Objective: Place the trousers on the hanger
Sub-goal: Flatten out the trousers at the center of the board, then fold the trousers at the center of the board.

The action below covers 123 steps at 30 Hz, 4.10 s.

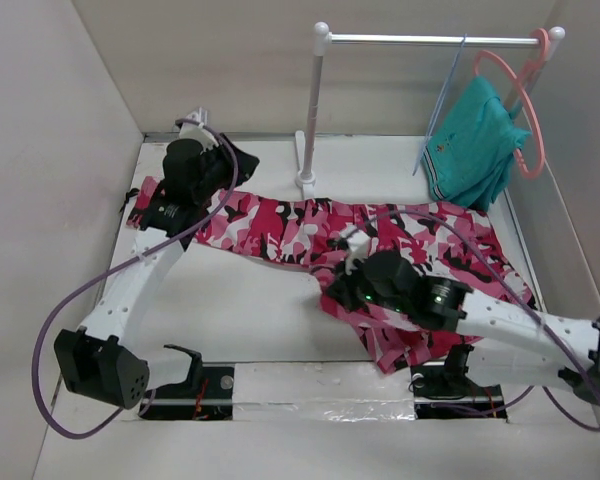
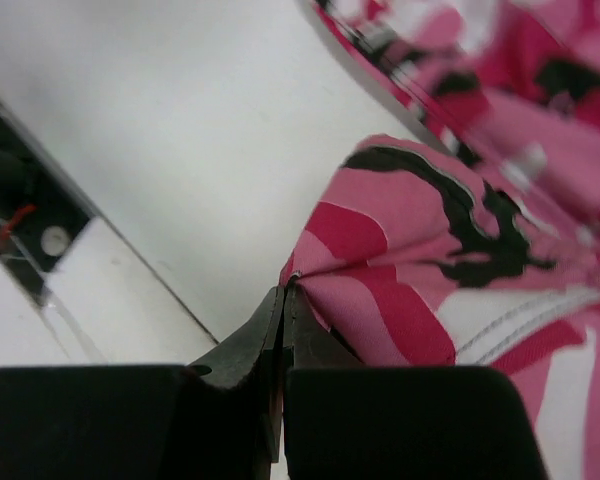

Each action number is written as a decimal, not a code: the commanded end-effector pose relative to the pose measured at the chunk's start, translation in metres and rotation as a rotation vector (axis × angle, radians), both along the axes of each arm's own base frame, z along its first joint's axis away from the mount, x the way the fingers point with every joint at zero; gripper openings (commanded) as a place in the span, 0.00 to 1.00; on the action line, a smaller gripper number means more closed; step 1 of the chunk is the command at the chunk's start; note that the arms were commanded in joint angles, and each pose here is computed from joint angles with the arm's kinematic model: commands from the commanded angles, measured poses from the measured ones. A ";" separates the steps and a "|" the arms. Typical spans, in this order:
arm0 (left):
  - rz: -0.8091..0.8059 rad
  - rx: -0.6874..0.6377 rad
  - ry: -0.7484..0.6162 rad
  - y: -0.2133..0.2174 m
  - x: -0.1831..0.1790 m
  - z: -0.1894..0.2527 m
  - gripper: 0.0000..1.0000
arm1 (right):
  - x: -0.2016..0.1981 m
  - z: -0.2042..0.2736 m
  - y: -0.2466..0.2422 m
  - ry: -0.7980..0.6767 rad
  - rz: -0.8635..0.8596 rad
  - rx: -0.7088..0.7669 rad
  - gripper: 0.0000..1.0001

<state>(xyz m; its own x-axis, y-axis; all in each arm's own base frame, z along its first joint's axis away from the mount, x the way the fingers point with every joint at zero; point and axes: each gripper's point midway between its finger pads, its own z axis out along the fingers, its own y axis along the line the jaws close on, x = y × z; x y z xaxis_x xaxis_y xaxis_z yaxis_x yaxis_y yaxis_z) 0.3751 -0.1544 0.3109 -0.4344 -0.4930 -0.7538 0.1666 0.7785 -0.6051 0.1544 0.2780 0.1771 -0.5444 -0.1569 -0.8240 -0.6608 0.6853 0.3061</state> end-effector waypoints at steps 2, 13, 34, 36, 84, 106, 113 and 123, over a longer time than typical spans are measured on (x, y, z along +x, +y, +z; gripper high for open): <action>0.096 0.000 -0.194 0.012 0.005 0.086 0.19 | -0.025 0.096 0.090 -0.166 0.255 0.113 0.00; 0.149 0.124 -0.066 0.028 0.003 0.012 0.25 | 0.011 -0.057 0.039 -0.005 -0.016 0.038 0.00; 0.035 0.142 0.065 -0.055 -0.046 -0.057 0.25 | -0.007 -0.019 0.013 -0.089 0.102 -0.016 0.42; 0.036 0.182 0.087 -0.049 -0.070 -0.082 0.25 | -0.007 -0.024 0.011 -0.073 0.087 -0.064 0.00; 0.321 0.270 -0.019 0.031 -0.123 -0.039 0.00 | -0.001 -0.001 -0.062 -0.133 -0.131 0.075 0.19; 1.006 0.248 -0.185 0.211 -0.187 0.035 0.00 | 0.003 0.000 -0.046 -0.153 -0.098 0.089 0.18; 1.126 0.329 -0.241 0.226 -0.189 0.065 0.00 | 0.038 -0.002 -0.100 -0.145 -0.478 0.062 0.00; 1.138 0.403 -0.192 0.220 -0.181 0.019 0.00 | 0.094 -0.026 -0.184 -0.146 -0.786 -0.008 0.00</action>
